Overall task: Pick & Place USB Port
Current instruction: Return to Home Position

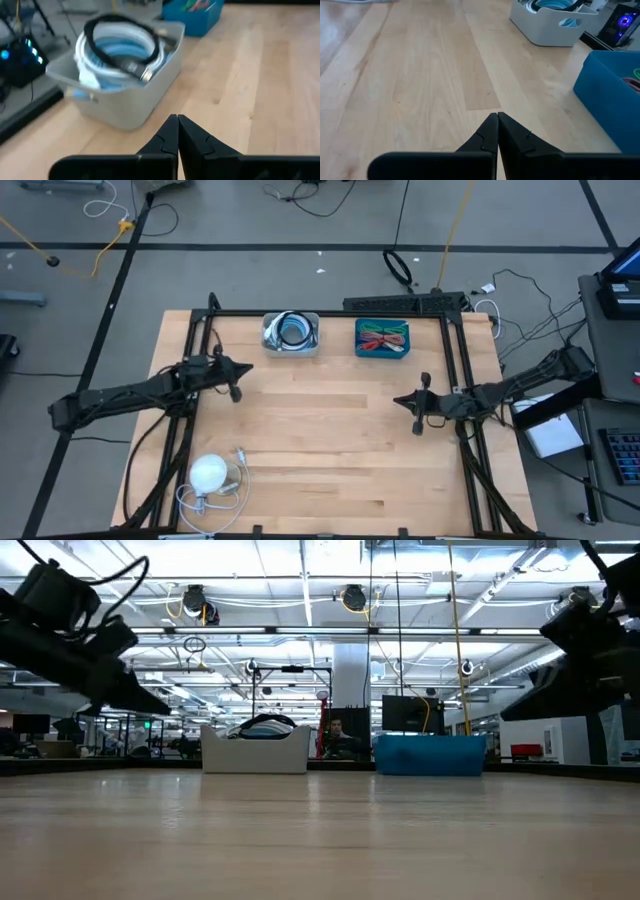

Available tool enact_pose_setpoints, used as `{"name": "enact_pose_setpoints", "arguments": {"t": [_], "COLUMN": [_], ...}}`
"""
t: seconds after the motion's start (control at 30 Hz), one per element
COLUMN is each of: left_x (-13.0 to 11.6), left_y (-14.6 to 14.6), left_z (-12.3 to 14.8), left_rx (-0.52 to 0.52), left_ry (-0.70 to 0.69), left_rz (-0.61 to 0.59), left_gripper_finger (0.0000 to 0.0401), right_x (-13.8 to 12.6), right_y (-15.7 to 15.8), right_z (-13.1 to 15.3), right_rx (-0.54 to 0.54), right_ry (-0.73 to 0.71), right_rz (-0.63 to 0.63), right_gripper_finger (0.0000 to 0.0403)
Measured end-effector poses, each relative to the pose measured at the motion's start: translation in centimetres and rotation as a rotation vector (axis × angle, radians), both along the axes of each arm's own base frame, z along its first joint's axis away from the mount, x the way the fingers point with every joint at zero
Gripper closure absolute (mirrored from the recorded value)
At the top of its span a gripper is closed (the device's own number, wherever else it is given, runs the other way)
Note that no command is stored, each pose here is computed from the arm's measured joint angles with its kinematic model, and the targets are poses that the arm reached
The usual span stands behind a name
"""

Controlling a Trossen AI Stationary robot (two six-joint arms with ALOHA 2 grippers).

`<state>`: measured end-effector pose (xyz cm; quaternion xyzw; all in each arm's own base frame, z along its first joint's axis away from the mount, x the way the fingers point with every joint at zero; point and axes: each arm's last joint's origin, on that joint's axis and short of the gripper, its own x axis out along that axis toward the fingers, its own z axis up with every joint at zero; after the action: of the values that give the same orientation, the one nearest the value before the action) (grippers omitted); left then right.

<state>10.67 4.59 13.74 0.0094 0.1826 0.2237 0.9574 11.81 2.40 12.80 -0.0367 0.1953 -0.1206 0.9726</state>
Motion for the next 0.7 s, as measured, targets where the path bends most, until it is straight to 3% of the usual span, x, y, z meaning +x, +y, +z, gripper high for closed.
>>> {"name": "enact_pose_setpoints", "arguments": {"t": [0.23,0.7], "left_x": [0.26,0.42], "left_y": [0.17,0.23], "left_z": [-1.03,-0.96], "left_rx": [-0.151,-0.134], "left_ry": [0.039,0.023], "left_rz": [0.066,0.062], "left_gripper_finger": [0.0384,0.0371], "right_x": [0.00,0.00], "right_y": [0.00,0.00], "right_z": [0.00,0.00], "right_rx": [0.001,0.001], "right_ry": [0.000,-0.001], "right_rz": [0.001,0.001], "right_gripper_finger": [0.0403,0.0403]}}
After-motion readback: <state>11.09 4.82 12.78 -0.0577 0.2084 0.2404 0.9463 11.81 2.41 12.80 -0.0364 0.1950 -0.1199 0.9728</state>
